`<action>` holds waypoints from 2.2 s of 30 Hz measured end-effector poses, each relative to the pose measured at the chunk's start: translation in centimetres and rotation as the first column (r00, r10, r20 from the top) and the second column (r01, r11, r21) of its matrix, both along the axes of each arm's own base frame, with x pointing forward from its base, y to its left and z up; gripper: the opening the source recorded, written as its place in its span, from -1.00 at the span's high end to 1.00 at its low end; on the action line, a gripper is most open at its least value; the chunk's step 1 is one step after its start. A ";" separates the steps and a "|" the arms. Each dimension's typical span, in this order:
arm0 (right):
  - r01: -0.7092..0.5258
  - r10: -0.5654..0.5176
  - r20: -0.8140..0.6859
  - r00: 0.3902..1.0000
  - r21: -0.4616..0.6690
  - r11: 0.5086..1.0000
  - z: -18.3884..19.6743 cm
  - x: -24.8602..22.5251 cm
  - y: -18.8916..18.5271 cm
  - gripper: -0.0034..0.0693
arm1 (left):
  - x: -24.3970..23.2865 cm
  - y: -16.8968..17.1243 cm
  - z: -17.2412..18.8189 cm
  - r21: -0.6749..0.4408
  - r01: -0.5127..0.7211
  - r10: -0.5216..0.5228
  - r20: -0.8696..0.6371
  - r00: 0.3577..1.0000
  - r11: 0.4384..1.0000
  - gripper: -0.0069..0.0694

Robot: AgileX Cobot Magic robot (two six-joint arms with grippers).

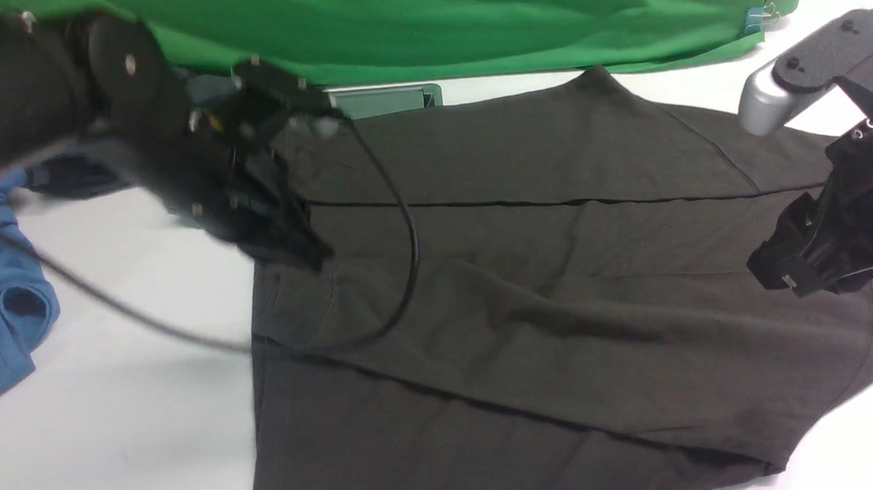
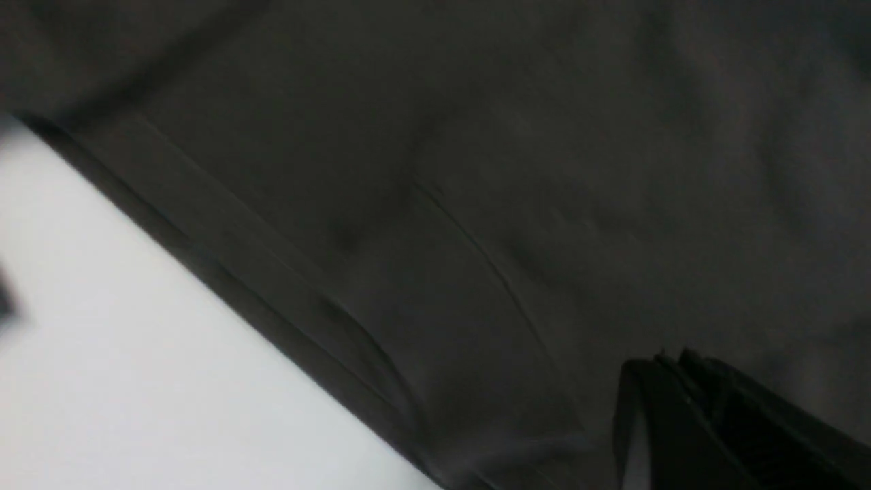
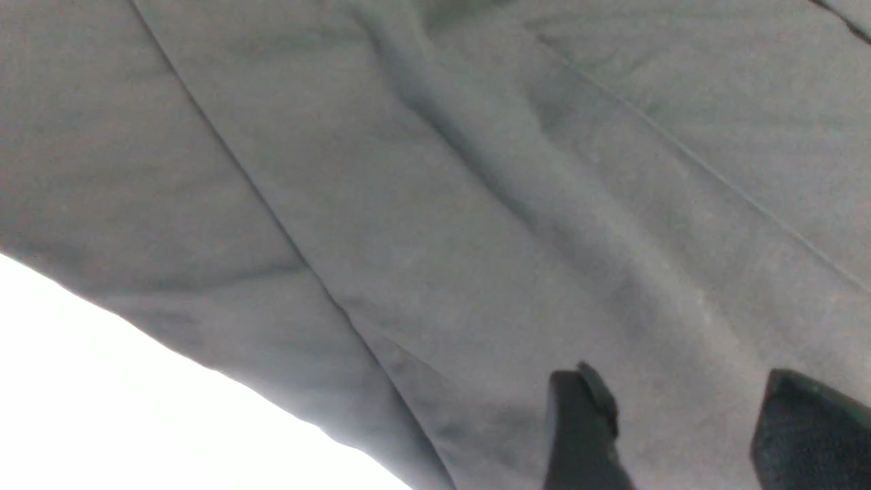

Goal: Fold a long-sleeved shirt on a white desktop.
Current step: 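Grab the top left corner of the dark shirt with the left gripper, then fold the left side of the dark shirt inward over its body with the left gripper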

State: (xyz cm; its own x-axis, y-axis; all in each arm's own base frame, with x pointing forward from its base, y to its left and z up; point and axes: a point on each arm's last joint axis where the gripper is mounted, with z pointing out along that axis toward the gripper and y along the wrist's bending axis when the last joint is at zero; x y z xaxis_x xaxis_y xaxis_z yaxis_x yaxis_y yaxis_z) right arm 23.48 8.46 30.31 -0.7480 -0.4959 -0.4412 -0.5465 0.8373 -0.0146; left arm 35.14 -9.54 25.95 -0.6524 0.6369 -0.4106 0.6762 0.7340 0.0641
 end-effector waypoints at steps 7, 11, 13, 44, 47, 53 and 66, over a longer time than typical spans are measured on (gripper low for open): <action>-0.057 0.057 0.064 0.996 0.004 0.998 0.8 -0.6 0.7 -0.02 | 6.5 1.4 -0.6 0.165 0.063 -0.080 0.097 0.992 0.984 0.67; -0.175 0.171 0.193 0.966 0.005 0.985 2.9 -2.3 1.7 -0.02 | 8.5 2.5 -3.0 0.241 0.152 -0.180 0.096 0.979 0.959 0.39; -0.218 0.205 0.272 0.940 0.017 0.976 4.3 -3.6 1.9 -0.02 | 9.3 3.2 -4.4 0.280 0.187 -0.224 0.109 0.968 0.942 0.19; -0.238 0.181 0.466 0.866 0.067 0.969 8.7 -8.9 -0.2 -0.02 | 13.5 5.4 -11.4 0.685 0.487 -0.694 0.038 0.719 0.542 0.62; -0.238 0.181 0.466 0.866 0.067 0.969 8.7 -8.9 -0.2 -0.02 | 13.1 5.4 -10.4 0.667 0.480 -0.675 0.047 0.737 0.570 0.72; -0.238 0.181 0.466 0.866 0.067 0.969 8.7 -8.9 -0.2 -0.02 | 12.4 5.1 -8.2 0.614 0.454 -0.629 0.090 0.773 0.646 0.72; -0.231 0.183 0.442 0.878 0.057 0.971 7.3 -7.9 0.2 -0.02 | 9.2 2.7 -2.4 0.520 0.438 -0.562 0.101 0.821 0.733 0.72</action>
State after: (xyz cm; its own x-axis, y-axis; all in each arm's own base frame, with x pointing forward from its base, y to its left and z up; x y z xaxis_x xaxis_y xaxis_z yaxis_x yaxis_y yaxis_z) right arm 15.53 8.65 37.61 -0.3578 -0.5513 -0.7537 -0.6671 0.7157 -0.2068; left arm 44.39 -6.89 23.55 -0.1060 0.9909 -0.0828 0.8534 0.1334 0.5039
